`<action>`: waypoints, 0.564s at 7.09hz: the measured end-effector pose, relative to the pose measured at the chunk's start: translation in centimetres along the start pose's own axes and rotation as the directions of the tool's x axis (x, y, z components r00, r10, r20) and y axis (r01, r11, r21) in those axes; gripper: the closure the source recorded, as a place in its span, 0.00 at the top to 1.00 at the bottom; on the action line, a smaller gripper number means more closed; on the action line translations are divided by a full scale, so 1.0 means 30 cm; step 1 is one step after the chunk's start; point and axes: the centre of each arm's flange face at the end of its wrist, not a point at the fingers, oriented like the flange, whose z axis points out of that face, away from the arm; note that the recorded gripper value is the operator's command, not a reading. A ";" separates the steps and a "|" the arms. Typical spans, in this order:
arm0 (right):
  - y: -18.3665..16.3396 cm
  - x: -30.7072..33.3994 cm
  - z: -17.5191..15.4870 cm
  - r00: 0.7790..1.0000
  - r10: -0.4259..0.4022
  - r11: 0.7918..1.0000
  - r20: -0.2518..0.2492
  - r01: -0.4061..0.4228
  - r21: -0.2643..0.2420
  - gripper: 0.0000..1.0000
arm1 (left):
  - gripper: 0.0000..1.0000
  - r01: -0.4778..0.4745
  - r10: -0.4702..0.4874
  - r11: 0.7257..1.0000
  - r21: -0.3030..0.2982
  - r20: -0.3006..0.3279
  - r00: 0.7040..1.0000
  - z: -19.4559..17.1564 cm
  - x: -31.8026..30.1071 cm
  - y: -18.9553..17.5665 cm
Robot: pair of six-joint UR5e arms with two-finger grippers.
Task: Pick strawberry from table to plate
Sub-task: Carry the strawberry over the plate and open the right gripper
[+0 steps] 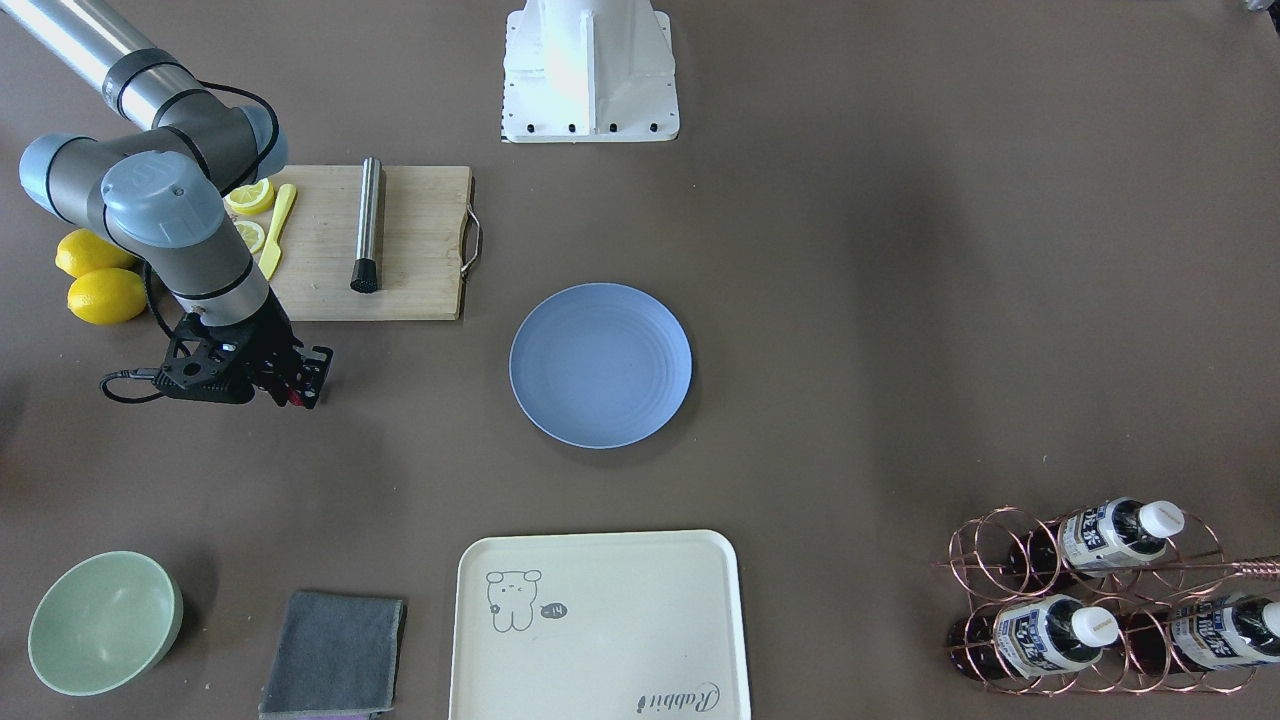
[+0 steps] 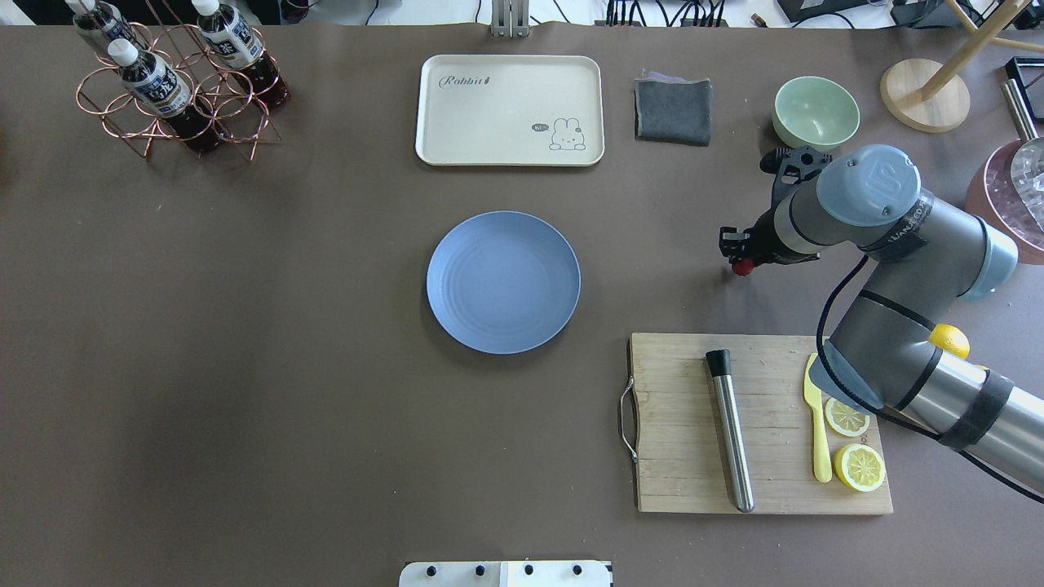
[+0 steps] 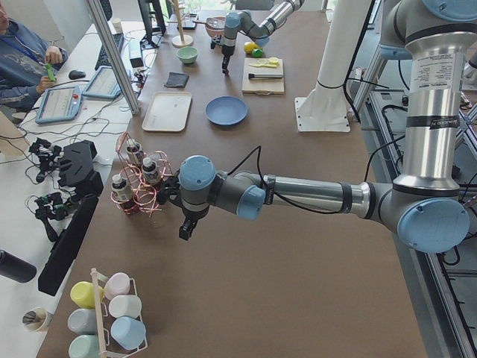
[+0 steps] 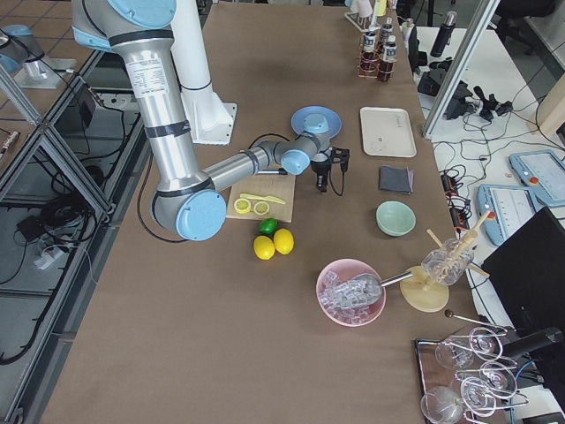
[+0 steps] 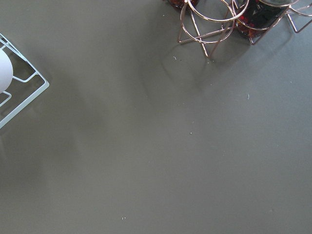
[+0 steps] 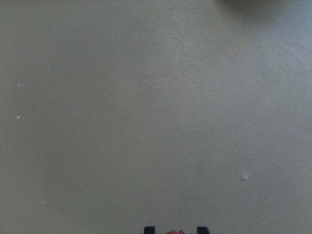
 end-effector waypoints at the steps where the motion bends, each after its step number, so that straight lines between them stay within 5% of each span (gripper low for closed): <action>1: 0.000 -0.056 -0.054 0.999 0.018 1.000 0.031 -0.018 0.010 0.00 | 0.98 0.000 0.000 1.000 0.000 0.000 1.000 0.000 0.000 0.000; 4: 0.011 -0.463 -0.220 0.982 0.157 0.987 0.101 -0.160 0.026 0.00 | 0.98 0.003 -0.003 1.000 -0.004 0.000 1.000 0.006 -0.005 0.003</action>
